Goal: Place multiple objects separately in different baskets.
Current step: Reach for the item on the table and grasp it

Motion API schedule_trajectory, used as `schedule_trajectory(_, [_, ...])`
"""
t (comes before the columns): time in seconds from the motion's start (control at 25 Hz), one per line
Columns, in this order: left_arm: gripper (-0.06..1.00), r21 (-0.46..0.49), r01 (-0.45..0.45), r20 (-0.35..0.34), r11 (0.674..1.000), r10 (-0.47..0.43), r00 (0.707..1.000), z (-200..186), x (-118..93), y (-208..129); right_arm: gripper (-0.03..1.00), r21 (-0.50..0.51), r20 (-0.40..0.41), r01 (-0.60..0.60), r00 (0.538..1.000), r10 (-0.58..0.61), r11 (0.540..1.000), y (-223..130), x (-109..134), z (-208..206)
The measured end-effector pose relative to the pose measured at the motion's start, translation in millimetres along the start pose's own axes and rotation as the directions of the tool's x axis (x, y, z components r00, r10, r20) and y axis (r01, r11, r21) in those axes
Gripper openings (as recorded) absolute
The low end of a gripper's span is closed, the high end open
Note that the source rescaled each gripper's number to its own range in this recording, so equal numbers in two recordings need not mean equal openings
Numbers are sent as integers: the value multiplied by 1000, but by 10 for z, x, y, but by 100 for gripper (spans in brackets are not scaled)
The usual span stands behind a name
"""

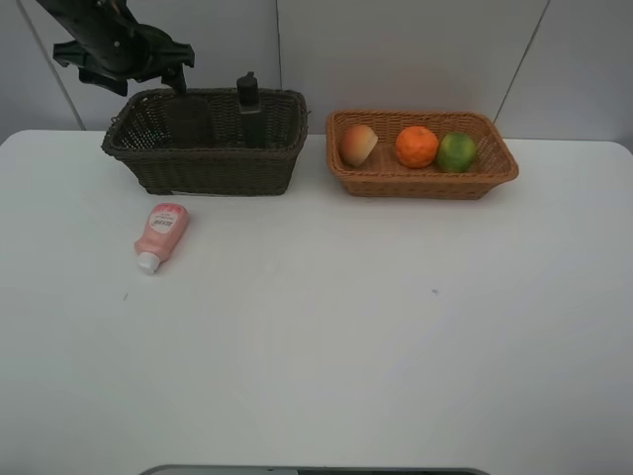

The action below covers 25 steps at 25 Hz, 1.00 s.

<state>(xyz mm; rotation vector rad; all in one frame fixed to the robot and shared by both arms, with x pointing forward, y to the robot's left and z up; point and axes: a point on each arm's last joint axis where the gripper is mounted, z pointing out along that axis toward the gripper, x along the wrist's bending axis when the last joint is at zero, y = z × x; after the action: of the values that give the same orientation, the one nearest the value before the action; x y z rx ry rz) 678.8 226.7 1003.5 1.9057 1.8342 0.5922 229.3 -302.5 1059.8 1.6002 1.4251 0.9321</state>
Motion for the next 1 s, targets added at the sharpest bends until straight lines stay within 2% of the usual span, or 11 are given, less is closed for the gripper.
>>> schedule_trajectory(0.32, [99,68,1,-22,998,1,1000,-482,22,-49,83,0,0,0,1000,0,1000,0,0,0])
schedule_trajectory(0.72, [100,160,2,3,987,-3,1000,-700,74,-812,83,0,0,0,1000,0,1000,0,0,0])
schedule_trajectory(0.92, [100,199,10,6,980,-12,1000,-742,108,-1092,83,0,0,0,1000,0,1000,0,0,0])
schedule_trajectory(1.0, [100,243,21,2,970,-22,1000,-726,112,-1179,83,0,0,0,1000,0,1000,0,0,0])
